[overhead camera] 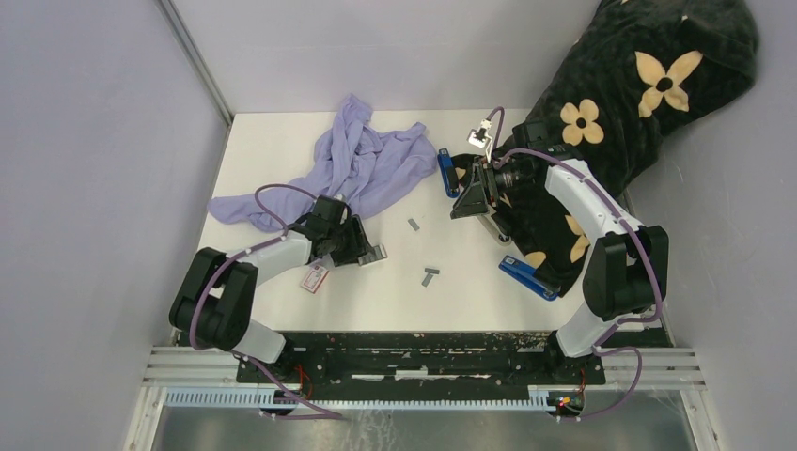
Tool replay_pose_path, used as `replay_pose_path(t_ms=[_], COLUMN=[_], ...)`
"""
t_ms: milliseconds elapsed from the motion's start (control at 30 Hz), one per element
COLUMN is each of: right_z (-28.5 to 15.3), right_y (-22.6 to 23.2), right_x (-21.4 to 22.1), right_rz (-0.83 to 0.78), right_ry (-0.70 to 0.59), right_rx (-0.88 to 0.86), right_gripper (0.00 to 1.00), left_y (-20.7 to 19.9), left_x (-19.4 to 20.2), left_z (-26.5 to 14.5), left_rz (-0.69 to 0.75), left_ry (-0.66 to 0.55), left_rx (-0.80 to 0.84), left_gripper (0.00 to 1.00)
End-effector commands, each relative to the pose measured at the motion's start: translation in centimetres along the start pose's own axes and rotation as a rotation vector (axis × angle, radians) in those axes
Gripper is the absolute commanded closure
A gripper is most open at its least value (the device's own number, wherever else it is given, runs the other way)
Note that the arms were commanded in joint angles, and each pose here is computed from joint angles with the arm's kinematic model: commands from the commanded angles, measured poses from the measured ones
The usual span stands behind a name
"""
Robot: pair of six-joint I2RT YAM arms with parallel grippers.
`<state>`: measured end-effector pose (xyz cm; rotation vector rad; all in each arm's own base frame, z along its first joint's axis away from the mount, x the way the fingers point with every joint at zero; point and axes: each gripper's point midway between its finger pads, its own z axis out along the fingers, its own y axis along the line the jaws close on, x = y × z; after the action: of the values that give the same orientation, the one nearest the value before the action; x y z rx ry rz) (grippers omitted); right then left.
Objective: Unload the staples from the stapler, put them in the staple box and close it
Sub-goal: Move the staple box to the center of the board, then pick up the staple from the center of the board.
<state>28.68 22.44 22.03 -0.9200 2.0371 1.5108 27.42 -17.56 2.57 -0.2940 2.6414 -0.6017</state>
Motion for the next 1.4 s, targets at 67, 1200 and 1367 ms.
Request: replay_pose_path(t_ms=[67, 1200, 1367], right_z=[0.4, 9.3, 11.4], right_y=[0.0, -9.2, -11.2], right_x=[-0.1, 1.4, 1.6], right_rz=[-0.038, -0.208, -0.199], right_ry=[0.007, 0.494, 0.557], right_rx=[0.010, 0.647, 0.748], right_gripper=[0.30, 0.34, 0.37], left_y=[-2.0, -5.3, -4.0], left_x=[-0.3, -8.8, -8.9], left_z=[0.1, -16.0, -17.7], left_rz=[-0.024, 0.077, 0.051], left_ry=[-0.005, -0.697, -0.778], left_rx=[0.064, 0.244, 0.218], left_gripper=[0.40, 0.01, 0.01])
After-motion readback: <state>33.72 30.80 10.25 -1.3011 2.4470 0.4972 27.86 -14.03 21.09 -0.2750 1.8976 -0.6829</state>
